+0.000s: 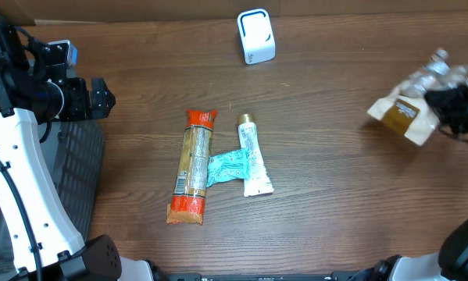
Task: Scan the item barcode
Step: 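Move the pouch to the table's right side and release it, then reach the right gripper to the white tube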
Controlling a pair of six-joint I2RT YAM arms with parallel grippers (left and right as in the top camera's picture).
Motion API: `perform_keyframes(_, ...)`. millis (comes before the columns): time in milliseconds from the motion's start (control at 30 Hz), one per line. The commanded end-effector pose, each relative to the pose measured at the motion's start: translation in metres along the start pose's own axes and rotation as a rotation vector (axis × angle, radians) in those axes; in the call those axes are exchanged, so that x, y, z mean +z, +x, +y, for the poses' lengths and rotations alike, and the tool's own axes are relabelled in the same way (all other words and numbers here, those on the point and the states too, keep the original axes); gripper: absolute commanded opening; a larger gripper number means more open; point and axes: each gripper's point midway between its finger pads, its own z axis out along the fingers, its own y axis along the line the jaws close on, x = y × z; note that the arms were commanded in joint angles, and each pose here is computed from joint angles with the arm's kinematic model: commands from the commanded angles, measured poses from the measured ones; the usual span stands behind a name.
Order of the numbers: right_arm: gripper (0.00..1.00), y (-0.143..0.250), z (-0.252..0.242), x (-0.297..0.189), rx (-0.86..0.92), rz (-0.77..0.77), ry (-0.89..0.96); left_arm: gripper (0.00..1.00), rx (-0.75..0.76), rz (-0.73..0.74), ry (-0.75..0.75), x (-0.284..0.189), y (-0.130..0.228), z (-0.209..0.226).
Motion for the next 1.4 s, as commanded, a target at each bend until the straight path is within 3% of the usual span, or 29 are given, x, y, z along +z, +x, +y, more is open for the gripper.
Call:
perform_keyframes(0, 0.04, -0.004, -0.043, -0.005, 0.120, -0.093, 0.046, 1.00, 0.022, 0.003, 0.018, 0.003, -0.001, -0.002)
perform_keyframes(167, 0.04, -0.004, -0.095, -0.007, 0.137, -0.201, 0.206, 0.99, 0.022, 0.003, 0.018, 0.003, -0.001, -0.002)
perform_keyframes(200, 0.10, -0.003, -0.098, -0.007, 0.139, -0.205, 0.220, 1.00, 0.022, 0.003, 0.018, 0.003, -0.001, -0.002)
perform_keyframes(300, 0.50, 0.001, -0.097, -0.006, 0.141, -0.191, 0.214, 1.00, 0.022, 0.003, 0.018, 0.003, -0.001, -0.002)
perform_keyframes(367, 0.60, 0.005, -0.092, -0.004, 0.116, -0.165, 0.185, 1.00, 0.022, 0.003, 0.018, 0.003, -0.001, -0.002)
perform_keyframes(433, 0.84, 0.012, -0.079, -0.001, 0.032, -0.117, 0.116, 0.99, 0.022, 0.003, 0.018, 0.003, -0.001, -0.002)
perform_keyframes(500, 1.00, 0.020, -0.053, -0.001, -0.066, -0.057, -0.022, 0.99, 0.022, 0.003, 0.018, 0.003, -0.001, -0.002)
perform_keyframes(733, 1.00, 0.030, -0.012, -0.020, -0.132, 0.081, -0.056, 1.00, 0.022, 0.003, 0.018, 0.003, -0.001, -0.002)
perform_keyframes(900, 1.00, 0.037, 0.008, -0.029, -0.182, 0.175, 0.125, 1.00, 0.022, 0.003, 0.018, 0.003, -0.001, -0.002)
perform_keyframes(1067, 1.00, 0.047, 0.047, -0.026, -0.251, 0.224, 0.086, 0.99, 0.022, 0.003, 0.018, 0.003, -0.001, -0.002)
perform_keyframes(1167, 1.00, 0.076, 0.080, -0.012, -0.300, 0.308, -0.014, 1.00, 0.022, 0.003, 0.018, 0.003, -0.001, -0.002)
perform_keyframes(1367, 1.00, 0.163, 0.126, 0.027, -0.592, 0.525, -0.129, 1.00, 0.022, 0.003, 0.018, 0.003, -0.001, -0.002)
